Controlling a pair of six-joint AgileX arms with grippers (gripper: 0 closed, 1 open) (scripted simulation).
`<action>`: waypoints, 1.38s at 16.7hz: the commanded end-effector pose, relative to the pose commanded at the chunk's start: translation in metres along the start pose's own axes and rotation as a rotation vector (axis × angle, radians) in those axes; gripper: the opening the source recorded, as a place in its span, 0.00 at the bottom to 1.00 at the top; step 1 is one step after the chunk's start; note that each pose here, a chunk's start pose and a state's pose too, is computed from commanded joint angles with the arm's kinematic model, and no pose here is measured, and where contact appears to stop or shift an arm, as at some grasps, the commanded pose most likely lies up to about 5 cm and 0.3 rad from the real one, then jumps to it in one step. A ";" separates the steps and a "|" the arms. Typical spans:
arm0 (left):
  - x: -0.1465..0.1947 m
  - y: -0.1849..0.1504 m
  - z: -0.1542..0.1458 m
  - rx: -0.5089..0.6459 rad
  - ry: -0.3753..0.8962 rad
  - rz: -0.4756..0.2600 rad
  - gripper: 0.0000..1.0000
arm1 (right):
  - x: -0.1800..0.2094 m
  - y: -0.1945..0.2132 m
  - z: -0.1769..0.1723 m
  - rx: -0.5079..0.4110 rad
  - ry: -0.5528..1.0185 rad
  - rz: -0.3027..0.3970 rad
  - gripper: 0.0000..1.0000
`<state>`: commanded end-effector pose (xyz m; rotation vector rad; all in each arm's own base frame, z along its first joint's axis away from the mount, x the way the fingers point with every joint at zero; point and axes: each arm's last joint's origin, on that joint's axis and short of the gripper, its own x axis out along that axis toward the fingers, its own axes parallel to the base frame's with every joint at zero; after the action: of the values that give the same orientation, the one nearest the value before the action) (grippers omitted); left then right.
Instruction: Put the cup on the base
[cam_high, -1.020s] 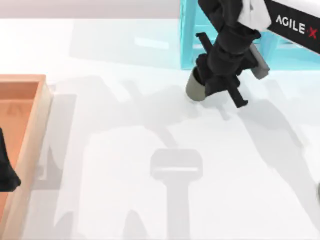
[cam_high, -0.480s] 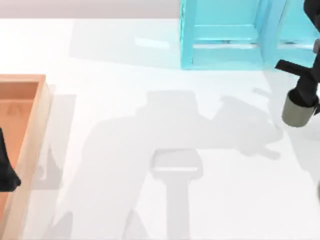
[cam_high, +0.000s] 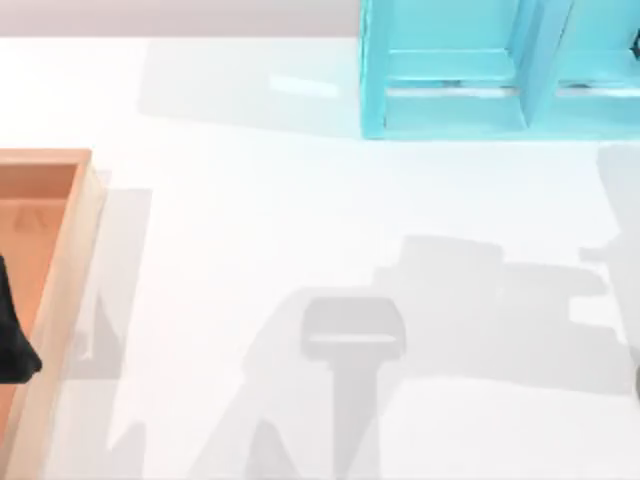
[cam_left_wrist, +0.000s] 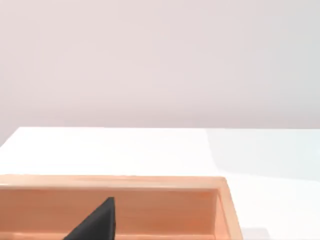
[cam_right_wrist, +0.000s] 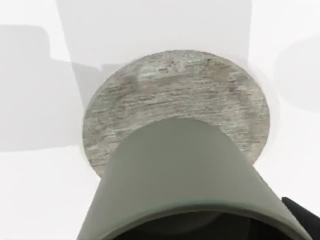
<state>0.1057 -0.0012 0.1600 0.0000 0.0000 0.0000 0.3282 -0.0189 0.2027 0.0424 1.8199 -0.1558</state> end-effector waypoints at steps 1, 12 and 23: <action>0.000 0.000 0.000 0.000 0.000 0.000 1.00 | 0.002 -0.004 -0.005 -0.038 0.021 0.003 0.00; 0.000 0.000 0.000 0.000 0.000 0.000 1.00 | 0.012 -0.010 -0.016 -0.115 0.072 0.012 0.00; 0.000 0.000 0.000 0.000 0.000 0.000 1.00 | 0.070 -0.003 -0.017 -0.109 0.069 0.014 0.00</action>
<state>0.1057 -0.0012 0.1600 0.0000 0.0000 0.0000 0.2942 -0.0239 0.1392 -0.0163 1.8934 -0.0460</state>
